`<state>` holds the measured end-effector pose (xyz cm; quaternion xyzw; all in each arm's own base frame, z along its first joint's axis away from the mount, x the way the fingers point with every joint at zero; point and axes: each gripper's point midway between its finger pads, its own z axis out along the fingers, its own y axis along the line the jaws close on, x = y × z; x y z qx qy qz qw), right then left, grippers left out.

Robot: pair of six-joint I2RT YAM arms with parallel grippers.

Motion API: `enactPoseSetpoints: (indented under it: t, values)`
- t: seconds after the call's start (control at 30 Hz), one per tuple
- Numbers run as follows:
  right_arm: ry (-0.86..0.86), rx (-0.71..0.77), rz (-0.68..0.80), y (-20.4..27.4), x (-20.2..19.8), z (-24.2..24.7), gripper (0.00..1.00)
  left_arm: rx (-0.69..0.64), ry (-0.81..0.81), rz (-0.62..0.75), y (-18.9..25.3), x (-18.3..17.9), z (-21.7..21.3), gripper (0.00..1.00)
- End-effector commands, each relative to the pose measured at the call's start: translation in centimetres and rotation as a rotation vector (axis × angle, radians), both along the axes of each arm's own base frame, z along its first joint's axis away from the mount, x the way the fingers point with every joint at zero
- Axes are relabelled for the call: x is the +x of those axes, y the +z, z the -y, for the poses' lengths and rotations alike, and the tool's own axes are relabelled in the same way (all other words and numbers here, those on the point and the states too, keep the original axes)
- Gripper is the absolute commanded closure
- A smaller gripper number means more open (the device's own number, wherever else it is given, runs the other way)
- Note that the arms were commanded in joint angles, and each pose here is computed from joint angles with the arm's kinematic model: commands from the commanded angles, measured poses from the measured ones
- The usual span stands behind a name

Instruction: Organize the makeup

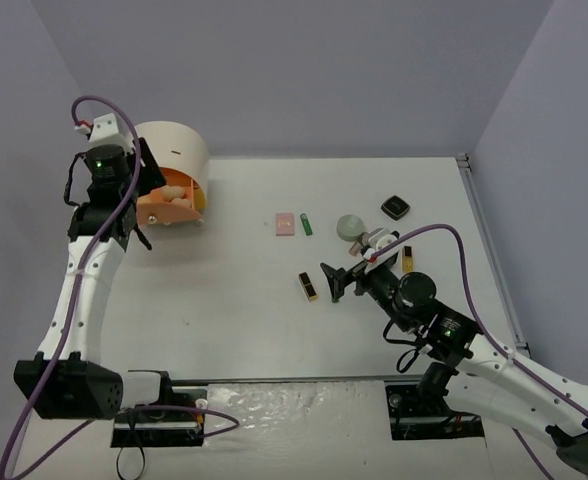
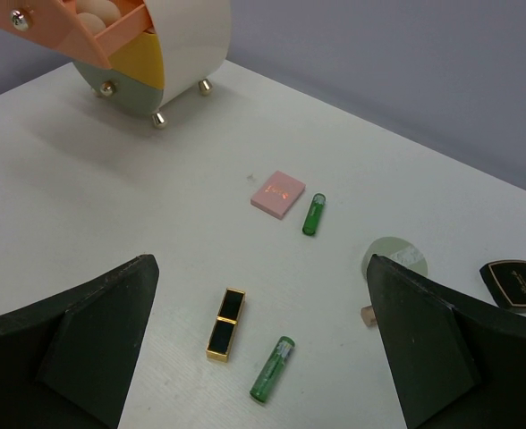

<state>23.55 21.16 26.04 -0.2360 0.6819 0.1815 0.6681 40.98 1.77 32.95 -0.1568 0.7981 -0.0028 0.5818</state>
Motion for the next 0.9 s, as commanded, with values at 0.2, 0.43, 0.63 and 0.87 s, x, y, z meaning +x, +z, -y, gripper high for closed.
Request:
enactPoseSetpoints:
  t: [0.2, 0.43, 0.63, 0.87]
  values:
    - [-0.035, 0.077, 0.054, 2.6, 0.3, 0.7, 0.00, 0.006, 0.014, -0.064, -4.4, -6.5, -0.5, 0.39]
    - [-0.030, 0.092, 0.059, 2.6, -0.1, 0.9, 0.00, 0.065, -0.023, -0.087, -8.0, -5.5, -1.4, 0.39]
    - [-0.026, 0.100, 0.065, 2.8, -0.2, 1.0, 0.00, 0.086, -0.040, -0.064, -8.6, -3.6, -2.1, 0.40]
    - [-0.027, 0.106, 0.072, 3.0, -0.3, 1.2, 0.00, 0.091, -0.062, -0.023, -7.6, -2.2, -1.9, 0.50]
